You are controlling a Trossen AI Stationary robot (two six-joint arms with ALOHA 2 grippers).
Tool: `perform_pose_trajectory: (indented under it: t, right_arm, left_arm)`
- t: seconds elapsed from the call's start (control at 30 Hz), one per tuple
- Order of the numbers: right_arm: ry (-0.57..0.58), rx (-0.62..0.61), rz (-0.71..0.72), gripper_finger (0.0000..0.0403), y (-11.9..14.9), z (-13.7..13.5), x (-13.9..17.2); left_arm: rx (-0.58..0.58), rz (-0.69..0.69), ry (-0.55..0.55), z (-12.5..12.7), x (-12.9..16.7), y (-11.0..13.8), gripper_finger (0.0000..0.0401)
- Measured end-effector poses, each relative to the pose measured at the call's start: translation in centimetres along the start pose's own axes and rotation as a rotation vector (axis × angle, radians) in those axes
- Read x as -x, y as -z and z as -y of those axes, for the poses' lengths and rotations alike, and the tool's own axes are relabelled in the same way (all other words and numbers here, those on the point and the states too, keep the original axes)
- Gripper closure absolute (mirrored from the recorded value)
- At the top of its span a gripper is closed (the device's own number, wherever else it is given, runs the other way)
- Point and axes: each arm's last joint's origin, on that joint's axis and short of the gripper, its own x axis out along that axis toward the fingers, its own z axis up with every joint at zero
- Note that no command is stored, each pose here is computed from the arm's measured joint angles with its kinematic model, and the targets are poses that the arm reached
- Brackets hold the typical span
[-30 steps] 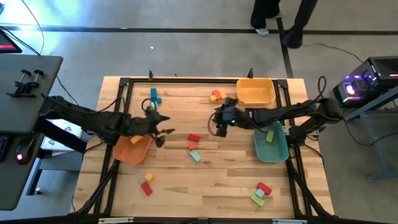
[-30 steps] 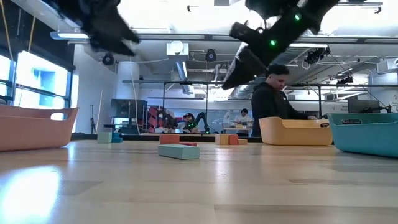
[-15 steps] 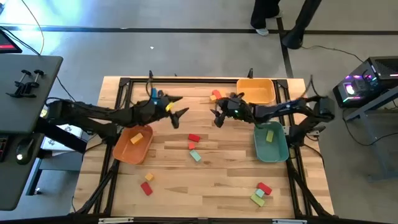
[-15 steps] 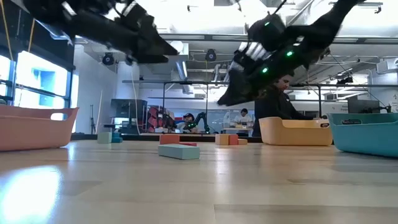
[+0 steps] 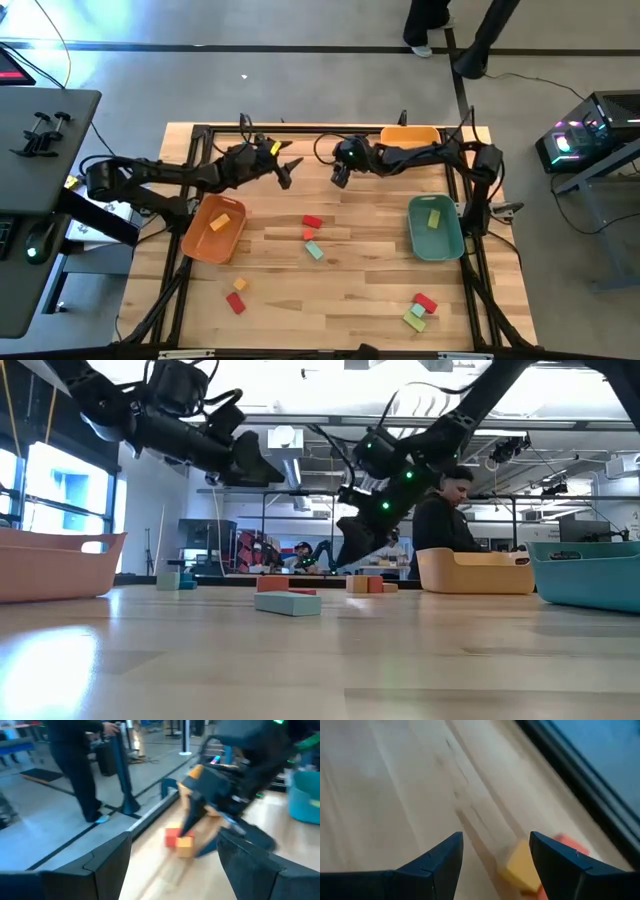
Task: Sort blocks by size
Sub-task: Put the top yellow cube block into the yellow bin
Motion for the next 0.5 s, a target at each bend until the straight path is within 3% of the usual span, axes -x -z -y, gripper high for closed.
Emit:
perform_pose_trajectory:
  t: [0.1, 0.3, 0.5]
  right_arm:
    - [-0.013, 0.002, -0.062, 0.0176, 0.6, 0.2, -0.2]
    - [-0.170, 0.026, -0.152, 0.0176, 1.3, -1.4, 0.3]
    - [-0.244, 0.200, -0.146, 0.0176, 1.0, -5.2, 2.8]
  left_arm:
    - [0.000, -0.012, -0.011, -0.3, -0.1, 0.1, 0.0119]
    - [-0.005, -0.015, 0.040, 0.5, 0.1, 0.2, 0.0119]
    - [0.012, -0.011, 0.086, 1.7, 0.4, 0.1, 0.0119]
